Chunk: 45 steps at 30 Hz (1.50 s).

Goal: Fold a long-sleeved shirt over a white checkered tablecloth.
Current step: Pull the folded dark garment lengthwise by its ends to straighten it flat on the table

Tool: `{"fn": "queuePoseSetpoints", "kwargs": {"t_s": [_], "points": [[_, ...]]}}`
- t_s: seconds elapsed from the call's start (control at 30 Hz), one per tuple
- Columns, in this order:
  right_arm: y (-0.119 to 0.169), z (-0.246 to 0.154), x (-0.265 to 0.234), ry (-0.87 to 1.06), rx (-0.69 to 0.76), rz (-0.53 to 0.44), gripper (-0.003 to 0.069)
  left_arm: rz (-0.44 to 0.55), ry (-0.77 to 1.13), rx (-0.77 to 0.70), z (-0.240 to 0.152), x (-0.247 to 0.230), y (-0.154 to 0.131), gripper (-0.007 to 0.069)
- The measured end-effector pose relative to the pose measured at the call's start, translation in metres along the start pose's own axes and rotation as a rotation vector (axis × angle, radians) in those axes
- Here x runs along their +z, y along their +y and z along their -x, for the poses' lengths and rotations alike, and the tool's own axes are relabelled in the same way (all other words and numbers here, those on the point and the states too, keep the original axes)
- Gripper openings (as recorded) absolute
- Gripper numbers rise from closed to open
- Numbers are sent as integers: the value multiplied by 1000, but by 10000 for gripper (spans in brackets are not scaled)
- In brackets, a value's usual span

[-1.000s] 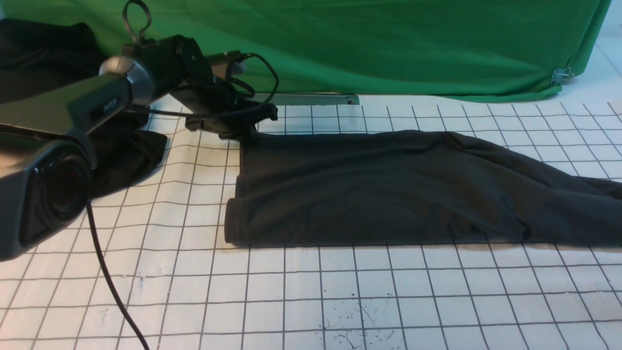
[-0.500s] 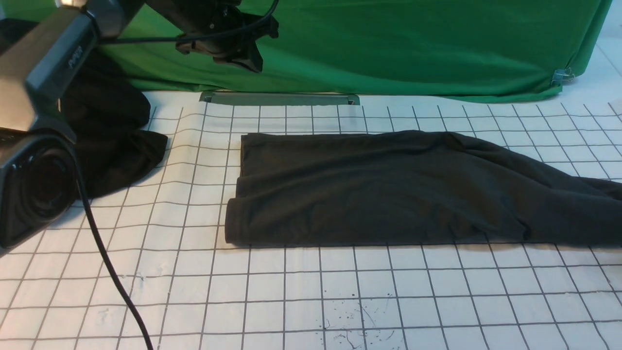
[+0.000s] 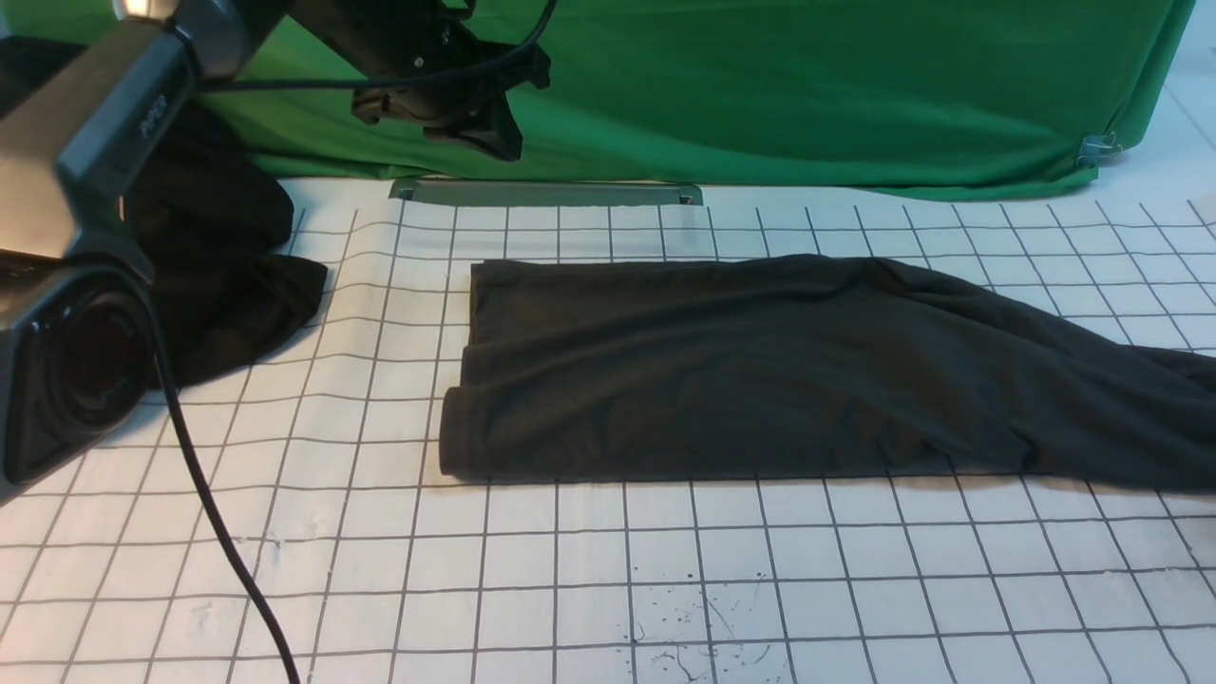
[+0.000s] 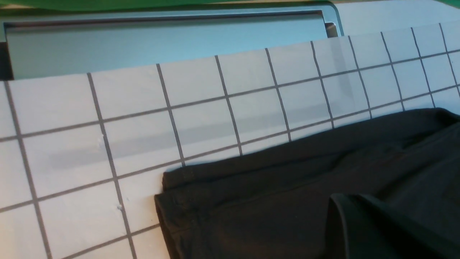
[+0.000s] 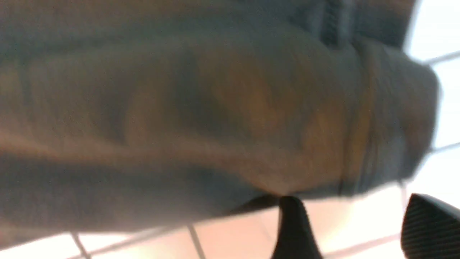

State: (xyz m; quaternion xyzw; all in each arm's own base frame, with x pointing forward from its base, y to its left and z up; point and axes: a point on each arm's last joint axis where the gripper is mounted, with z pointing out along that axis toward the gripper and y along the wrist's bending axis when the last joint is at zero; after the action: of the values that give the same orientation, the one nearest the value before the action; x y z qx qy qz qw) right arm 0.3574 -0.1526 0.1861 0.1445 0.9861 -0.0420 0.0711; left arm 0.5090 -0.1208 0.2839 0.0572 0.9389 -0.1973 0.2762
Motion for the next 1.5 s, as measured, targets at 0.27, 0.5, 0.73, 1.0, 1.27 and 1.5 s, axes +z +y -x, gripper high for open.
{"fn": "queuePoseSetpoints", "kwargs": {"t_s": [0.27,0.5,0.73,1.0,1.27,1.5], "points": [[-3,24,-33,-158,9,-10,420,-7,9,-3,-1,0,-1,3],[1,32,6,-129,31,28,374,-7,-5,10,1,0,-1,3],[2,31,27,-76,36,40,314,-7,-11,12,1,0,-1,3],[3,26,21,-37,-1,43,44,-11,-3,14,0,0,-1,3],[0,24,-35,-159,-6,30,43,-15,13,8,-1,0,-1,3],[-1,38,-41,-385,-40,-3,54,-19,22,-9,-2,0,-2,3]]}}
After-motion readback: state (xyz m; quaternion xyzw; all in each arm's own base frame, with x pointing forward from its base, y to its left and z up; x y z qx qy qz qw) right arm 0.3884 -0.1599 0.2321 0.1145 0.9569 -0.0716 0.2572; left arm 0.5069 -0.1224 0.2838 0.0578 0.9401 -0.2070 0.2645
